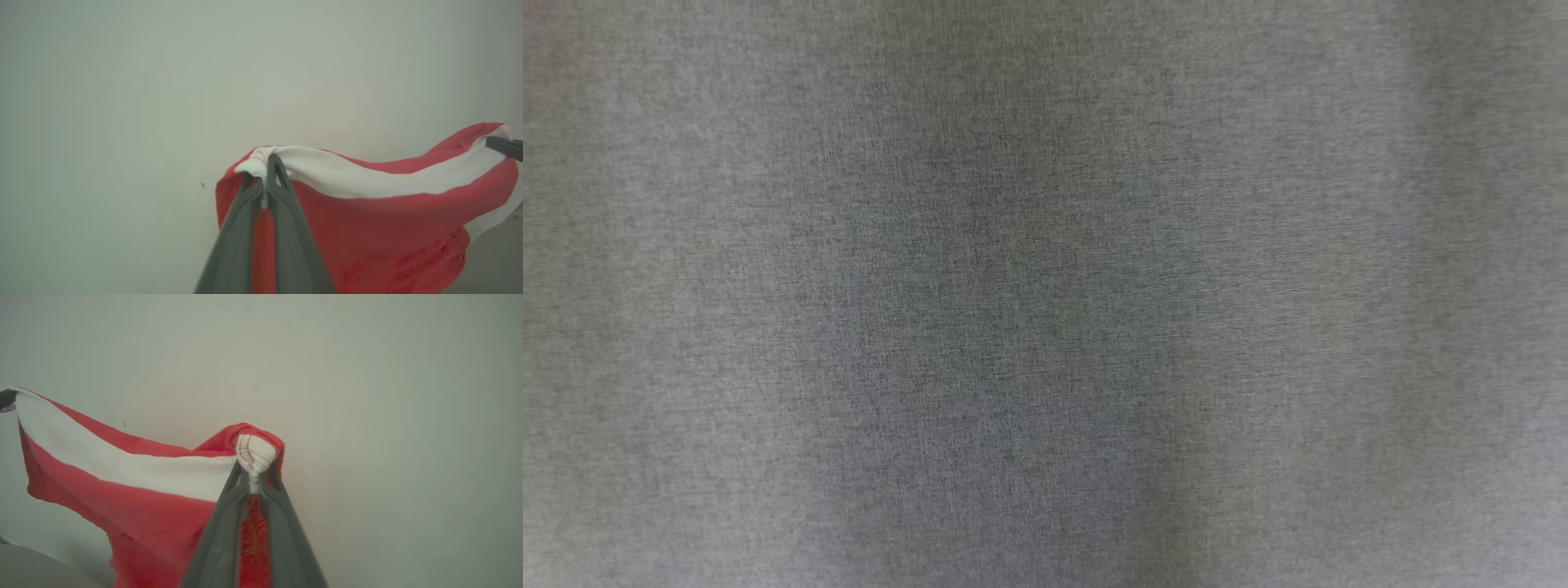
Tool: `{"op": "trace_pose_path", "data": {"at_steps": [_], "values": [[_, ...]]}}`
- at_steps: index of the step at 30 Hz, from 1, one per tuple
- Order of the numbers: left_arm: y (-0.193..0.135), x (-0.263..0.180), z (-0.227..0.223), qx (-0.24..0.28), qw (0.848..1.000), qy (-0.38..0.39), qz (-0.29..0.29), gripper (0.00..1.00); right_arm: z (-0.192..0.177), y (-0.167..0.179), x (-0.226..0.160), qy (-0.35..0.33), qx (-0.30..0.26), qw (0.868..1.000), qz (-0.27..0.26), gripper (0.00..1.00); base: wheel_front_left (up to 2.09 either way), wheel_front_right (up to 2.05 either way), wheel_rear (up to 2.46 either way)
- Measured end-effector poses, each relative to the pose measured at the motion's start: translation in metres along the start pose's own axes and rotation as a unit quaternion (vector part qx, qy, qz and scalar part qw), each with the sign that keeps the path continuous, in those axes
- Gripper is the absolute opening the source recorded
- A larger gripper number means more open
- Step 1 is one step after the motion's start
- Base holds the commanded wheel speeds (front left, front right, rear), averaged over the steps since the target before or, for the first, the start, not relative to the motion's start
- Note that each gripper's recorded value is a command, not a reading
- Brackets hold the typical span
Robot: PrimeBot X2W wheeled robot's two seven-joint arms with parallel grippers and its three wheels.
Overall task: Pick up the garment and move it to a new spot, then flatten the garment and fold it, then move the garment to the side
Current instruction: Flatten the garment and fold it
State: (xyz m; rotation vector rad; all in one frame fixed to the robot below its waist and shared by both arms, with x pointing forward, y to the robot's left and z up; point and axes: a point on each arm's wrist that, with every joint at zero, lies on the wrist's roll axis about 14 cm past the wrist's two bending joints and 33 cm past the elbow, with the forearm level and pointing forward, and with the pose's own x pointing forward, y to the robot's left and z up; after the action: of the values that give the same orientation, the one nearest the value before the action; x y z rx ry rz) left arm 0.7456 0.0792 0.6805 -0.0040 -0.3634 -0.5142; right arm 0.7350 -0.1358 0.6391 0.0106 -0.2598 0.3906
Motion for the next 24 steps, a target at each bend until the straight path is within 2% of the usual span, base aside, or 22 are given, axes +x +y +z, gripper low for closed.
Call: {"op": "trace_pose_path", "data": {"at_steps": [4,11,16,24], "values": [[-0.009,-0.021,-0.023,-0.012,1.000,0.021,-0.009,0.00,-0.021,0.004,-0.024,0.027,0.009,1.000,0.005,0.00,0.00,0.00,0.00],[-0.032,-0.070,-0.046,-0.065,0.997,0.049,-0.007,0.00,-0.047,0.018,-0.083,0.070,0.049,0.996,0.012,0.00,0.00,0.00,0.00],[-0.049,-0.113,-0.040,-0.099,0.994,0.051,0.013,0.00,-0.059,0.030,-0.133,0.098,0.077,0.992,0.010,0.00,0.00,0.00,0.00],[-0.083,-0.194,-0.042,-0.121,0.988,0.087,0.038,0.00,-0.069,0.062,-0.203,0.132,0.110,0.985,0.023,0.00,0.00,0.00,0.00]]}}
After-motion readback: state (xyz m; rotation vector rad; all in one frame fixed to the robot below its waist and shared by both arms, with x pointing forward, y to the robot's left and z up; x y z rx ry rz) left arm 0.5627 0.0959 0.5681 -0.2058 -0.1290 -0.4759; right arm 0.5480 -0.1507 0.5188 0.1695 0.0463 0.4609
